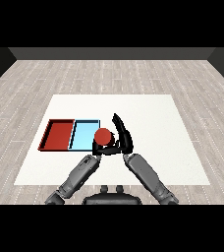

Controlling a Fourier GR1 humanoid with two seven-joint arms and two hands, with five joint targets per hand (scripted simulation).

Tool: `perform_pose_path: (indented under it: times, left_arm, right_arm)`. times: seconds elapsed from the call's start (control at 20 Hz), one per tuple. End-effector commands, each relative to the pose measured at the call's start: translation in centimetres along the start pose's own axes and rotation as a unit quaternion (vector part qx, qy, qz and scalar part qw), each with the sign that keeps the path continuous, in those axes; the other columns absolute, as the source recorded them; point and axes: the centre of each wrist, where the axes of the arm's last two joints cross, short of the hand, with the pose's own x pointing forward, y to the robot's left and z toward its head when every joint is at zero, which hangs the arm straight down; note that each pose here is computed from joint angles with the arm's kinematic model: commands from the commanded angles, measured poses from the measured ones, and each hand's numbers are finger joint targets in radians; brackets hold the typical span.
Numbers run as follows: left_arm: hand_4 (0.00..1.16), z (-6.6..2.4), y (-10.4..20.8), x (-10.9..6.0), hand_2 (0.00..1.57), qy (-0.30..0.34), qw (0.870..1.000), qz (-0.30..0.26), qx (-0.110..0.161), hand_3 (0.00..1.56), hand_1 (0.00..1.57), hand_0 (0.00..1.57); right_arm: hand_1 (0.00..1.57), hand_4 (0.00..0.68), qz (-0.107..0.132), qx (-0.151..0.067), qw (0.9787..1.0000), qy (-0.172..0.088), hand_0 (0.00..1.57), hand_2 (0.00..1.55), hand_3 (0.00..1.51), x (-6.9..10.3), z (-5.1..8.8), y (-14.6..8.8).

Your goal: Pick the red can and put it in the red box

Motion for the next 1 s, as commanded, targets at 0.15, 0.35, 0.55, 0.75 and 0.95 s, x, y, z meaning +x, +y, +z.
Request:
perform_pose_path:
  times: [0.15,0.35,0.55,0.75,0.95]
  left_arm:
    - [1.13,-1.25,1.9,-0.7,1.57,-0.010,1.000,-0.008,0.019,1.46,1.57,1.57]
    - [1.13,-2.46,1.8,-0.4,1.56,-0.019,1.000,-0.008,0.023,1.47,1.57,1.57]
    - [1.13,-3.14,5.1,1.0,1.57,-0.011,0.999,-0.023,0.040,1.47,1.57,1.57]
    - [1.13,-3.46,8.5,1.5,1.57,-0.033,0.996,-0.045,0.064,1.48,1.57,1.57]
    - [1.14,-6.17,12.0,4.2,1.57,-0.031,0.991,-0.088,0.096,1.48,1.57,1.57]
  right_arm:
    - [0.00,0.000,-0.038,-0.010,0.9992,0.001,0.00,0.00,0.00,0.6,1.6,-2.8]
    - [0.00,0.000,-0.016,-0.024,0.9993,-0.024,0.00,0.00,0.00,1.7,0.5,-4.7]
    - [0.00,0.000,-0.036,-0.039,0.9981,-0.031,0.00,0.00,0.00,3.7,3.0,-8.9]
    - [0.00,0.000,-0.016,-0.054,0.9976,-0.039,0.00,0.00,0.00,3.8,4.4,-10.5]
    - [0.00,0.000,-0.017,-0.063,0.9974,-0.031,0.00,0.00,0.00,4.3,6.5,-14.2]
